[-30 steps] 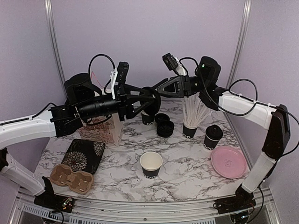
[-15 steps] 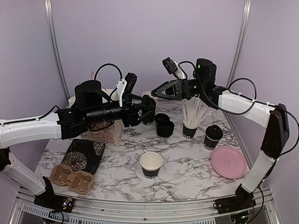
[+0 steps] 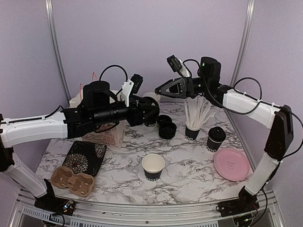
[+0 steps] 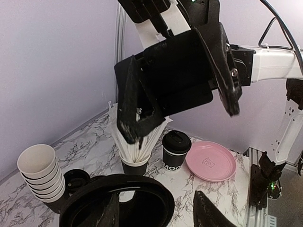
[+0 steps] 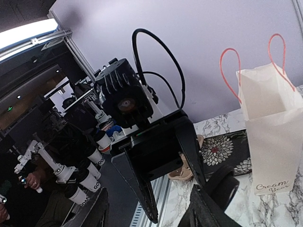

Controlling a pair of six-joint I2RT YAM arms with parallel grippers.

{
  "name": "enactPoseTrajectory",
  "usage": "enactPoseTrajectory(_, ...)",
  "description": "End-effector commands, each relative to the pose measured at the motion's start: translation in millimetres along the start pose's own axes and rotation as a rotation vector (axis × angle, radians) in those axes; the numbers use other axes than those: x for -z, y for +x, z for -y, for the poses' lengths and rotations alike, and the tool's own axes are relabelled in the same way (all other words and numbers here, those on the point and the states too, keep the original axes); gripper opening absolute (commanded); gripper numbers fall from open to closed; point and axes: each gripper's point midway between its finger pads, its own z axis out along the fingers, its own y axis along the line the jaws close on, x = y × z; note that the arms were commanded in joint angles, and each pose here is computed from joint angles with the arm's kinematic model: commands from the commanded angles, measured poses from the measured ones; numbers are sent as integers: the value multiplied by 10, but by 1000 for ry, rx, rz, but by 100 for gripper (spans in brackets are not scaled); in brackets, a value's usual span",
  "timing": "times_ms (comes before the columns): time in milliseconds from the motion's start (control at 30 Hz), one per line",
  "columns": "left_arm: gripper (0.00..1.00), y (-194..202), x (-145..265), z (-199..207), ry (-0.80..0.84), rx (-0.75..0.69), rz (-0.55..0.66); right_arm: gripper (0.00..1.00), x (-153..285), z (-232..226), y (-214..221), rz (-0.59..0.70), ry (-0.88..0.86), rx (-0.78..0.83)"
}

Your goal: Pack the takeout coffee

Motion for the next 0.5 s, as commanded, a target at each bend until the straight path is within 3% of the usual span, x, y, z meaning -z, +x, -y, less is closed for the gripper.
enactPoseTrajectory(0,54,-228,63,24,9,-9,47,60,348,-11,-359,67,107,99)
enactPoseTrajectory(167,53,-327,132,143,68,-19,66,82,539,386,-103,48,326,43)
enactPoseTrajectory(333,53,-365,207,195,91,-17,76,87,574,532,248,-18,369,-13)
enactPoseTrajectory(467,53,-344,227,209,98,-12,72,91,475,432,464,-3,251,-72)
